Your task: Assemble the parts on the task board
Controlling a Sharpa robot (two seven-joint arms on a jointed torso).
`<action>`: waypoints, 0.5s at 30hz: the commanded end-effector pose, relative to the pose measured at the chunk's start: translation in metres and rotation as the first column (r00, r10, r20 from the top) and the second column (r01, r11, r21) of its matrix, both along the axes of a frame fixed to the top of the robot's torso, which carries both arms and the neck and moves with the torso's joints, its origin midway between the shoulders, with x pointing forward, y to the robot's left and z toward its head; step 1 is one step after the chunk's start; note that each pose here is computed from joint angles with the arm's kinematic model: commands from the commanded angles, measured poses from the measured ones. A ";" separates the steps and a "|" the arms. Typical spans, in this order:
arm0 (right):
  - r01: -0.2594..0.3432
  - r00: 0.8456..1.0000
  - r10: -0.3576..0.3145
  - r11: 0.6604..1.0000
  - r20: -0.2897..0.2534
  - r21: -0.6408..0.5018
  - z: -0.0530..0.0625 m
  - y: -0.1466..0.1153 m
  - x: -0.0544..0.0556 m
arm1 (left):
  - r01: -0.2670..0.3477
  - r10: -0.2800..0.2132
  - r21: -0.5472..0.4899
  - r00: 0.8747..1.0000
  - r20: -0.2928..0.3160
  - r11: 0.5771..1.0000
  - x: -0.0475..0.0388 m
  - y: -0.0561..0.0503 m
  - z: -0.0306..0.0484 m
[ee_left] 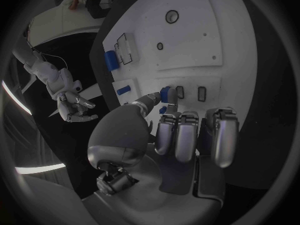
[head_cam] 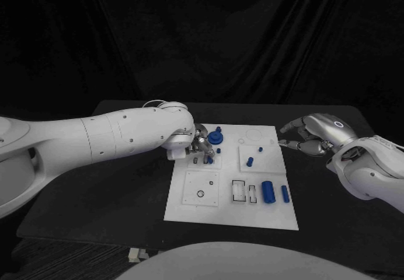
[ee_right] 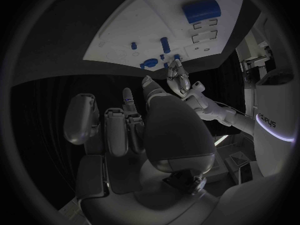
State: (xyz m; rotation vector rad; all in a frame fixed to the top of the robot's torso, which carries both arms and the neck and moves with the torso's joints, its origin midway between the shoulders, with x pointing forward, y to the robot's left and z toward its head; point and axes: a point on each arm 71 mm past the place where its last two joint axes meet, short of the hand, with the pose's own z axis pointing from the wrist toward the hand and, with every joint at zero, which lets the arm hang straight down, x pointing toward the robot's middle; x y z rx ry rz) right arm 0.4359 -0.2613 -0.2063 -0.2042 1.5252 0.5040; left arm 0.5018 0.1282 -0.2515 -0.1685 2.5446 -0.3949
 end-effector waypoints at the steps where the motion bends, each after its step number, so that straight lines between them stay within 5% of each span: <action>1: -0.003 1.000 0.003 1.000 0.004 -0.003 -0.001 -0.001 -0.001 | -0.022 0.022 -0.007 1.000 0.013 1.000 -0.0007 0.003 0.0001; 15: -0.001 1.000 0.001 1.000 -0.001 -0.006 -0.002 -0.002 -0.001 | -0.068 0.068 0.005 0.997 0.020 0.998 -0.0010 0.021 0.0000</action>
